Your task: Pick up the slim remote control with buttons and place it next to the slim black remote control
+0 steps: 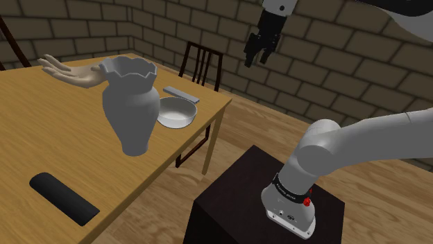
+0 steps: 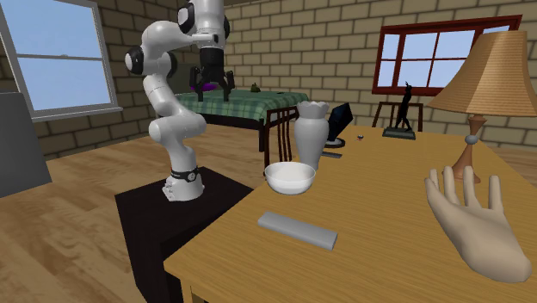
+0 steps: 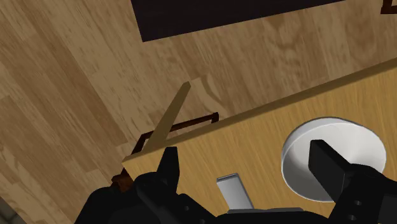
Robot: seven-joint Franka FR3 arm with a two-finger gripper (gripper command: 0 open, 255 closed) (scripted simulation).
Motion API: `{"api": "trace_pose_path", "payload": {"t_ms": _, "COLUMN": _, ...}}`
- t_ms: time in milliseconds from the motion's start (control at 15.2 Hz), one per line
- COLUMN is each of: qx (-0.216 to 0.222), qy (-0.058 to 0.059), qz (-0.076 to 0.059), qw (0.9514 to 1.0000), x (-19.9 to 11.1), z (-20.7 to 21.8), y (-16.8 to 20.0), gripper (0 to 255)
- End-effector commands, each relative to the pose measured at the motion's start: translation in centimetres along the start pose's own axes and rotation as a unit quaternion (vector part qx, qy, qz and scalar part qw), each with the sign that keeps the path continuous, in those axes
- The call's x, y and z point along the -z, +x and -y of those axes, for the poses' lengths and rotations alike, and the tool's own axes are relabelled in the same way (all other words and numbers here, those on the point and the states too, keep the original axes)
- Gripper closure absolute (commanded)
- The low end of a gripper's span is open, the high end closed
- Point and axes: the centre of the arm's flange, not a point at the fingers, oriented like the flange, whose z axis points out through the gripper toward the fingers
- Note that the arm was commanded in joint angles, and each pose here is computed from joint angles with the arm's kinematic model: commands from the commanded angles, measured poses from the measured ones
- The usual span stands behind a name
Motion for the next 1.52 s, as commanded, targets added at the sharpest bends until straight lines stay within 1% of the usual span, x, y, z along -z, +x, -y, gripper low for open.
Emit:
{"api": "trace_pose_path", "payload": {"t_ms": 0, "qx": 0.000, "qy": 0.000, "qz": 0.000, "qw": 1.0000, "x": 0.0, "z": 0.0, "y": 0.0, "gripper": 0}}
{"api": "trace_pose_path", "payload": {"t_ms": 726, "qx": 0.027, "qy": 0.018, "qz": 0.015, "qw": 0.9994, "x": -9.1, "z": -0.2, "y": 11.8, "gripper": 0}}
{"api": "trace_pose_path", "payload": {"t_ms": 1452, "qx": 0.054, "qy": 0.036, "qz": 0.029, "qw": 0.9974, "x": -18.5, "z": 0.5, "y": 23.3, "gripper": 0}}
